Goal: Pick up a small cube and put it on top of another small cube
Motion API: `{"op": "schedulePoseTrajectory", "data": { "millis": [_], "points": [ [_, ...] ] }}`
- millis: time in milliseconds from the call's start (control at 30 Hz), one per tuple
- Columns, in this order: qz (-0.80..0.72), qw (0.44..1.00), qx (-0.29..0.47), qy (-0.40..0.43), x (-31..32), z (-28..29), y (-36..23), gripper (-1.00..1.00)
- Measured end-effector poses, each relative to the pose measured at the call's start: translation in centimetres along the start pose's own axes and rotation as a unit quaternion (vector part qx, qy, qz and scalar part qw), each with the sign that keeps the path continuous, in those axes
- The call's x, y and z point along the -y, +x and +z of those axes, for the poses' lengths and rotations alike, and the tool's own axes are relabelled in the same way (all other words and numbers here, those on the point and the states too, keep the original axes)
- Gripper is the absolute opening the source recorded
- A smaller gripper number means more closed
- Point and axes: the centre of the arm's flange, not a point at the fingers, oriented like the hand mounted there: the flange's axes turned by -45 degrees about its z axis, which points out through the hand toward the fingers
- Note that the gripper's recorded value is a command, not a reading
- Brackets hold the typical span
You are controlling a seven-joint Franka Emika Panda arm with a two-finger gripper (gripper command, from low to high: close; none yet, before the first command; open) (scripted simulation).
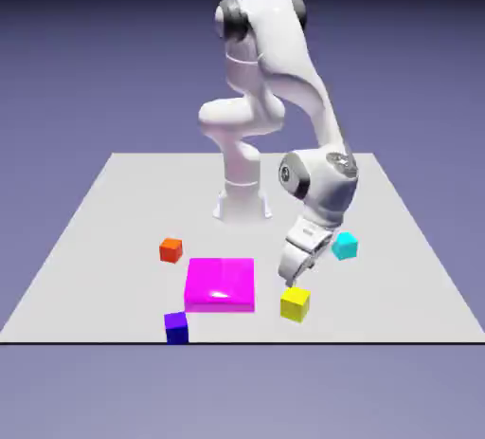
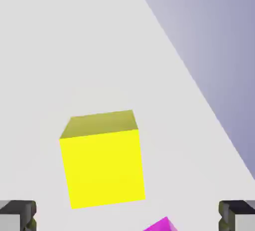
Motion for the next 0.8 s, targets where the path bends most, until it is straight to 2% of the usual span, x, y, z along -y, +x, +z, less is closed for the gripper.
{"op": "schedulePoseTrajectory", "data": {
  "millis": [33,133,167,233,367,500,633,800],
  "points": [
    [0.0,1.0,0.0,0.0,0.0,0.0,0.0,0.0],
    [0.0,1.0,0.0,0.0,-0.1,5.3,0.6,0.0],
    [0.0,1.0,0.0,0.0,0.0,6.9,0.7,-1.0],
    [0.0,1.0,0.0,0.0,0.0,6.9,0.7,-1.0],
    [0.006,1.0,0.0,0.002,-0.2,0.1,-0.3,-1.0],
    [0.232,0.971,0.008,0.054,-5.9,2.1,-12.5,-1.0],
    [0.45,0.885,0.01,0.119,-7.8,4.8,-25.4,-1.0],
    [0.672,0.71,0.007,0.207,-4.5,8.4,-38.8,-1.0]
  ]
}}
